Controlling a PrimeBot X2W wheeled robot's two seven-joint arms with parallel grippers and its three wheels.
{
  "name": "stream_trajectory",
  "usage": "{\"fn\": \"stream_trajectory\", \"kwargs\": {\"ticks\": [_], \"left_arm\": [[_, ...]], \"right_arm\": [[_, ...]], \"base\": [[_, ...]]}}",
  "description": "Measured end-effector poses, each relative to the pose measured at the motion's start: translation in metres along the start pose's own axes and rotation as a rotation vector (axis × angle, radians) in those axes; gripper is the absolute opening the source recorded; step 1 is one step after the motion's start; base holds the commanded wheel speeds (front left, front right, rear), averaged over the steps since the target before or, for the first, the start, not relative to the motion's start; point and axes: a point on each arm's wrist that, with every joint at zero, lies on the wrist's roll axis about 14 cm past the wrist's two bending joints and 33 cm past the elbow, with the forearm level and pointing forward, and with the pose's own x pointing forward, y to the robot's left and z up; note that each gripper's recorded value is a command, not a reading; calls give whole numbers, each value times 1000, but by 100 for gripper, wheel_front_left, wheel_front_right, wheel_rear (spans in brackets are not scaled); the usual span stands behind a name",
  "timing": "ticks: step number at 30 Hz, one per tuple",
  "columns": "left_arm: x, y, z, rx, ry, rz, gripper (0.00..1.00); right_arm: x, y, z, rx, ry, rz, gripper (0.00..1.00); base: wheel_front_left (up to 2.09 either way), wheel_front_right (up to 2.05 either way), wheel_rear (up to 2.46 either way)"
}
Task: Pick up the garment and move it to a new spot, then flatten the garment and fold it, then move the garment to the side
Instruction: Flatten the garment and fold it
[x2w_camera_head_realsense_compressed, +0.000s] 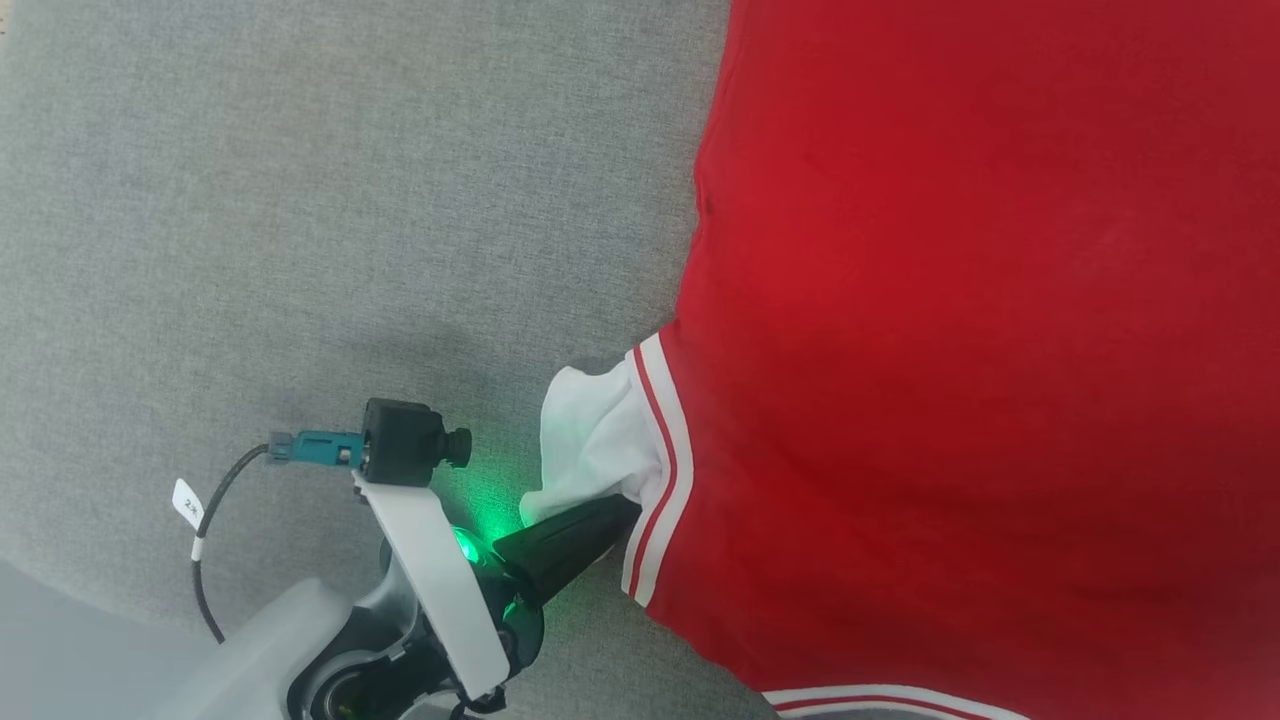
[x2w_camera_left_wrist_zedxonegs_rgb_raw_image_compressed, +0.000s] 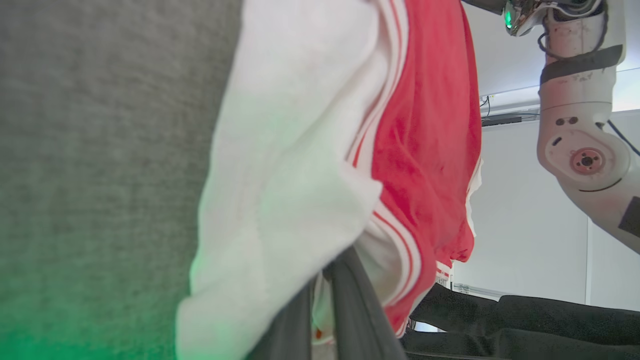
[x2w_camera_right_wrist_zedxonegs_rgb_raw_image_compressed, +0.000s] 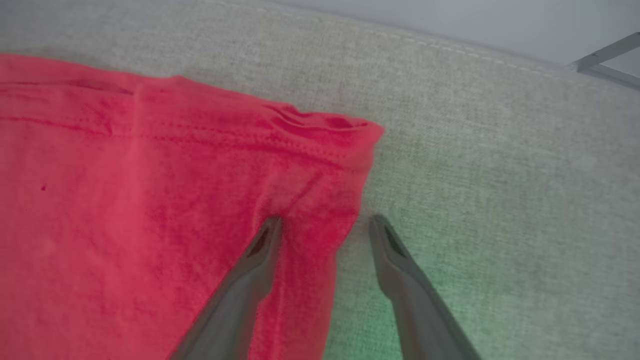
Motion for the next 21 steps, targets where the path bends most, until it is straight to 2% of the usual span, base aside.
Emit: {"fn": "stream_trajectory", "kwargs": {"ticks": [1, 7, 12, 16, 21], "left_arm": [[0, 0, 0, 0, -2, -2, 0], [-3, -5, 4, 13, -42, -11, 0], [-12, -9, 14, 30, -110, -12, 0], [-24, -4, 21, 62, -151, 11, 0], [-33, -7, 20, 66, -182, 6, 0]], "right_arm": [[0, 1, 0, 0, 2, 2, 0], [-13, 2, 1, 8, -48, 14, 0], [-42, -3, -13, -54, -60, 9, 0], [-75, -11, -41, -115, -35, 15, 0], [-114, -12, -99, -144, 46, 77, 0]], "base": [[0, 0, 0], [0, 0, 0], [0, 0, 0], [0, 0, 0], [0, 0, 0]]}}
